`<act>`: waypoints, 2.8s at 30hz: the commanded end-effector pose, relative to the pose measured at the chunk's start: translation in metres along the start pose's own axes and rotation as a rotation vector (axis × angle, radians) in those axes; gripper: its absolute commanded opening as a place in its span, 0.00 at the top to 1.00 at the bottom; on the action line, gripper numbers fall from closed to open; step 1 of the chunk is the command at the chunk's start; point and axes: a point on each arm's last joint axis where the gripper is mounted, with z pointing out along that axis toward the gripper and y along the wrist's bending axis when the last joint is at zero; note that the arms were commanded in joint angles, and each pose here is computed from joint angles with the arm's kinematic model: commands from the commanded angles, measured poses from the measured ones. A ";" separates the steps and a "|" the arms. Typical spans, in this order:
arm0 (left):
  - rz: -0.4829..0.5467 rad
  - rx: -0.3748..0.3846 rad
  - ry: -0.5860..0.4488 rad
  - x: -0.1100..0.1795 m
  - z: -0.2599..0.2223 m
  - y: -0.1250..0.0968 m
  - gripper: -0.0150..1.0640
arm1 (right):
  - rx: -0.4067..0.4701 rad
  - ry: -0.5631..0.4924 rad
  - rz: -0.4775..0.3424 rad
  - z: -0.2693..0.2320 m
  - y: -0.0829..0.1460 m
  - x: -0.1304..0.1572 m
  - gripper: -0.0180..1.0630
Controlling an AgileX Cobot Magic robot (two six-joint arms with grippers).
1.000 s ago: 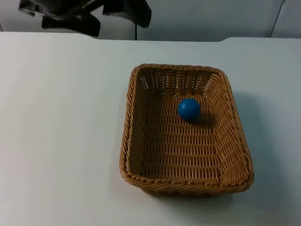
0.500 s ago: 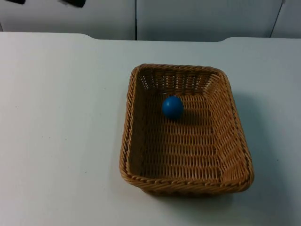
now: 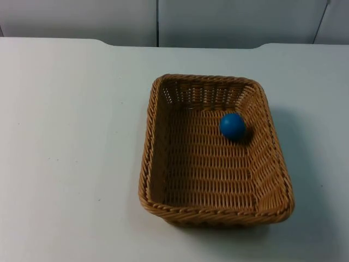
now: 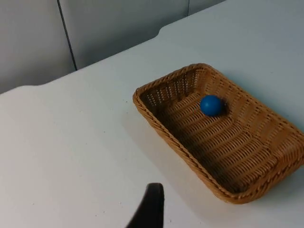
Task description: Pick up the basket with the left hand and place the ball into the basket with the right hand.
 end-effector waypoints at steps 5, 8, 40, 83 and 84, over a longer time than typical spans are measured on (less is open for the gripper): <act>-0.032 -0.079 -0.022 0.035 -0.040 -0.004 0.23 | 0.007 -0.109 -0.010 -0.045 0.004 0.024 0.13; -0.072 -0.101 -0.019 0.049 -0.047 -0.005 0.23 | 0.008 -0.116 -0.003 -0.056 0.005 0.034 0.13; -0.120 -0.174 0.074 0.083 -0.056 -0.003 0.23 | 0.049 -0.058 0.127 -0.044 0.008 0.097 0.13; -0.129 -0.183 0.039 0.083 -0.049 -0.001 0.23 | 0.048 -0.060 0.127 -0.044 0.008 0.097 0.13; -0.129 -0.183 0.039 0.083 -0.049 -0.001 0.23 | 0.048 -0.060 0.127 -0.044 0.008 0.097 0.13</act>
